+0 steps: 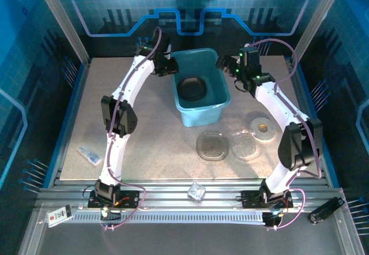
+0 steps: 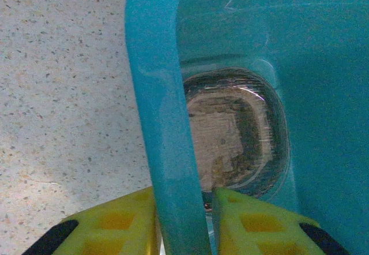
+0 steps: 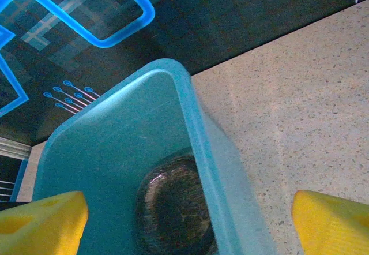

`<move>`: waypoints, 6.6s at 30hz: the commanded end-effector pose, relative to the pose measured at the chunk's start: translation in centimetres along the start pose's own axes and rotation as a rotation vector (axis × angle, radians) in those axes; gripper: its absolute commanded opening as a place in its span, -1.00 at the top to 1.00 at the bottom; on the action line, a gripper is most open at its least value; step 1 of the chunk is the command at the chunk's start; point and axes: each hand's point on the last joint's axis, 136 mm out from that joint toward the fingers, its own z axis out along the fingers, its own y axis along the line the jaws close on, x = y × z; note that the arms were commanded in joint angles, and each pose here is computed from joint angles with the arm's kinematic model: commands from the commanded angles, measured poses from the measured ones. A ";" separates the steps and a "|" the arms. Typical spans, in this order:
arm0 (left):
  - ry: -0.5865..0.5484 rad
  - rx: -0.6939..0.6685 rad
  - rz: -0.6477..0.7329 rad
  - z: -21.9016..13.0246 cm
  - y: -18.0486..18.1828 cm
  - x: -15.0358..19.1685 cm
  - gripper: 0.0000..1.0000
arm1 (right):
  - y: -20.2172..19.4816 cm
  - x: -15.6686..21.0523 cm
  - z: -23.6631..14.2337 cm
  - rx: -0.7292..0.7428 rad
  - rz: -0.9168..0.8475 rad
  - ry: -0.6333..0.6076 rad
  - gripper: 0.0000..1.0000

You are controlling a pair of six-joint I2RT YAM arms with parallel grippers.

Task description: Place the plates into the plastic bin on the countertop

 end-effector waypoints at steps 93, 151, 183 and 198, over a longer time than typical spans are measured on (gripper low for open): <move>0.344 0.362 -0.311 2.1 -6.7 33.3 -0.07 | -8.0 23.2 -17.9 0.041 -0.061 0.235 -0.63; 0.200 0.248 -0.185 -6.7 -1.8 32.7 1.00 | -6.5 21.3 -20.1 -0.030 0.037 0.180 -0.78; -0.222 0.311 -0.182 -19.0 1.2 22.0 1.00 | 9.2 18.6 -21.0 -0.422 -0.030 0.219 -0.81; -0.556 0.466 -0.221 -21.2 -4.3 16.6 1.00 | 11.6 17.3 -20.1 -0.502 0.220 0.078 -0.31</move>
